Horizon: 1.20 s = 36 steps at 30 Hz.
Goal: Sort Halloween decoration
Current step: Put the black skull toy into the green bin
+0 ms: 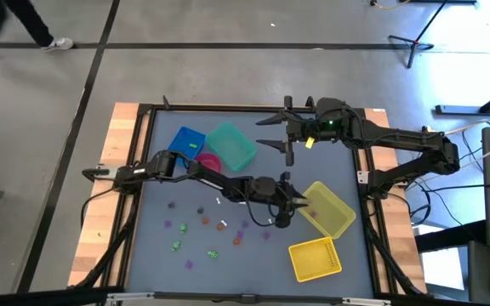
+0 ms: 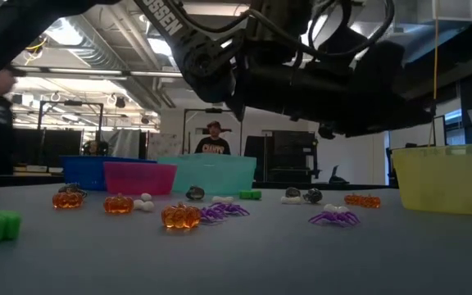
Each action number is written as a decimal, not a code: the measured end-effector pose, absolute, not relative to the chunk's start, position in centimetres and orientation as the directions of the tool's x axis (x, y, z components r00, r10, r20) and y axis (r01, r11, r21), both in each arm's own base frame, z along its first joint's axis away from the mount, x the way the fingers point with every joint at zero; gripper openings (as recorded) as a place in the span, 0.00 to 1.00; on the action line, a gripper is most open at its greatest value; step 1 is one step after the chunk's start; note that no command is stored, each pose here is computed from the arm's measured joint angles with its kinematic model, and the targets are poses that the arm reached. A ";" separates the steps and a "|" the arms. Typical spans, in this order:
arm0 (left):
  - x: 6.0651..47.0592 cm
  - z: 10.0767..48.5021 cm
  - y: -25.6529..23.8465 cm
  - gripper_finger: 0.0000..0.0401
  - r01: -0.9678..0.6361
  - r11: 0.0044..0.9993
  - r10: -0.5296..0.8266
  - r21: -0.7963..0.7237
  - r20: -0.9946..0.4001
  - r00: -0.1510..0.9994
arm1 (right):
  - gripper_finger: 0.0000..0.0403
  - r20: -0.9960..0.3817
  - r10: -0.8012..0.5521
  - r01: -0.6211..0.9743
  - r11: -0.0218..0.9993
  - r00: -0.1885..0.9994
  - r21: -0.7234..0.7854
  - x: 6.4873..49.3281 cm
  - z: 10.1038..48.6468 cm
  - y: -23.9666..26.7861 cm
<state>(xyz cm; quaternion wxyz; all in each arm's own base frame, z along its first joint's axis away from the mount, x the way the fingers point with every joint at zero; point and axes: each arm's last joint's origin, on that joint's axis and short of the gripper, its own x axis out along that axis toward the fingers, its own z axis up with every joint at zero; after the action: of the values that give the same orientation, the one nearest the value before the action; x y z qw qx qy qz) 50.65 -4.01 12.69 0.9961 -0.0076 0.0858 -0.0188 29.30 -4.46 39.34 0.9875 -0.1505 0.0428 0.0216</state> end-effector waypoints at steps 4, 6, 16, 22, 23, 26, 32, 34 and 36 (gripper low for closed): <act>50.6 12.7 -4.0 0.32 0.035 0.999 -0.038 -0.025 -0.175 0.984 | 0.55 -0.091 0.030 -0.056 0.954 0.995 -0.295 29.3 39.3 -4.5; 50.6 12.7 -4.0 0.32 0.031 0.999 -0.038 -0.045 -0.175 0.984 | 0.55 -0.092 0.030 -0.056 0.954 0.995 -0.295 29.3 39.3 -4.5; 50.0 15.2 -3.8 0.32 0.021 0.998 -0.033 -0.051 -0.245 0.969 | 0.55 -0.139 -0.028 -0.014 0.956 0.990 -0.293 28.7 39.2 -4.5; 48.0 18.3 -3.4 0.32 0.008 0.996 0.033 0.089 -0.447 0.894 | 0.55 -0.186 -0.132 0.071 0.950 0.974 -0.303 26.5 39.9 -4.5; 47.6 18.9 -3.3 0.32 0.011 0.994 0.043 0.110 -0.473 0.880 | 0.55 -0.181 -0.141 0.080 0.949 0.973 -0.305 26.1 40.1 -4.4; 46.5 21.1 -3.2 0.32 0.036 0.987 0.049 0.157 -0.506 0.861 | 0.55 -0.186 -0.151 0.089 0.948 0.971 -0.307 24.9 40.6 -4.3; 43.6 25.4 -3.0 0.32 0.085 0.973 0.051 0.214 -0.564 0.824 | 0.55 -0.213 -0.157 0.087 0.948 0.964 -0.305 23.3 41.1 -4.0; 42.3 26.7 -2.8 0.32 0.094 0.971 0.054 0.221 -0.584 0.810 | 0.55 -0.262 -0.158 0.075 0.950 0.952 -0.302 22.8 40.7 -3.9; 40.8 28.1 -2.7 0.32 0.096 0.971 0.056 0.220 -0.595 0.802 | 0.55 -0.287 -0.160 0.070 0.951 0.945 -0.300 22.7 40.5 -3.9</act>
<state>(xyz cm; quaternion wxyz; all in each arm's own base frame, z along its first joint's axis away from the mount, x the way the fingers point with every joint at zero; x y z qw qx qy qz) 40.81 -2.67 28.09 0.9415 0.1206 0.3145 -0.0106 22.70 -3.90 40.47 0.9754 -0.1444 0.1556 -0.0590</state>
